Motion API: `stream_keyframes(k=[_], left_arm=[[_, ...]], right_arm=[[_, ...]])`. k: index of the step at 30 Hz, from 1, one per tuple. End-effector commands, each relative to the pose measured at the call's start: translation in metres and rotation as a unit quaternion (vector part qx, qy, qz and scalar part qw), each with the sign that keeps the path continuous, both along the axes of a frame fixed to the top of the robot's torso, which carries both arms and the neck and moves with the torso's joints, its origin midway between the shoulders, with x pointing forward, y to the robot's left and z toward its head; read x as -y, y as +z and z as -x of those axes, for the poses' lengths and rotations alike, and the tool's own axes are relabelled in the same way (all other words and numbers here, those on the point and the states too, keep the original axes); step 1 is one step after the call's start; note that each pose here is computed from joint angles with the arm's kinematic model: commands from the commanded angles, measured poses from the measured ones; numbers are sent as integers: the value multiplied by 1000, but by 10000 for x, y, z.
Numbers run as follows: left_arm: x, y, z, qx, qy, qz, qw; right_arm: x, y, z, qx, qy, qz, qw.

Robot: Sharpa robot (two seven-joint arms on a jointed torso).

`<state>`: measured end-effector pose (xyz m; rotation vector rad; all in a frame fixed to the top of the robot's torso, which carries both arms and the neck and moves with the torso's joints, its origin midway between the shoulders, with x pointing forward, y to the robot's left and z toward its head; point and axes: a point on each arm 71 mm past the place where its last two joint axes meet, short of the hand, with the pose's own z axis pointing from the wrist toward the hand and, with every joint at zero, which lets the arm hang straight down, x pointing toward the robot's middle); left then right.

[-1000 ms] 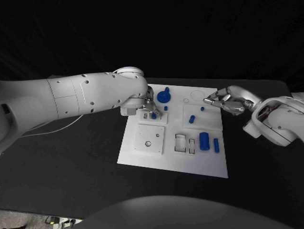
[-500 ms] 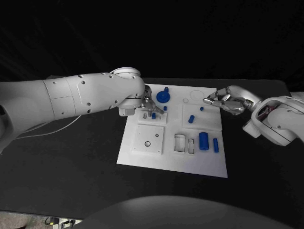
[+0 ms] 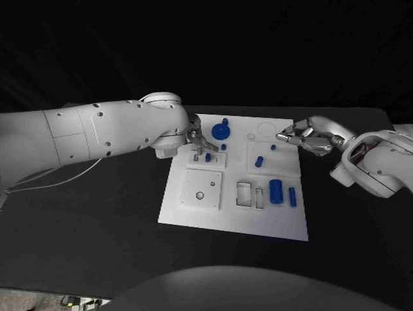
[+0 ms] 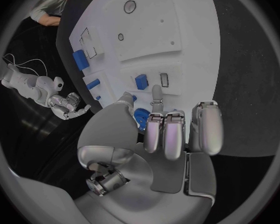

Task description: Assemble the parts on the task board

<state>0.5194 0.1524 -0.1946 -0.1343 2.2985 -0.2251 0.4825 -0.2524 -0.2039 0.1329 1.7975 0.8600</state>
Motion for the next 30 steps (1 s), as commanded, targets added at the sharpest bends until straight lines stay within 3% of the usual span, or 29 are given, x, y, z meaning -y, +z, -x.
stream_keyframes(k=[1, 14, 21, 30], left_arm=[[6, 57, 8, 22, -6, 21, 1000], [-200, 315, -4, 46, 4, 34, 998], [-353, 419, -141, 31, 23, -6, 999], [-455, 472, -354, 30, 50, -30, 998]], right_arm=[[-4, 3, 10, 2, 4, -2, 1000], [17, 5, 18, 2, 3, -2, 1000], [9, 1, 17, 0, 4, -1, 1000], [-4, -3, 20, -4, 6, 0, 1000]])
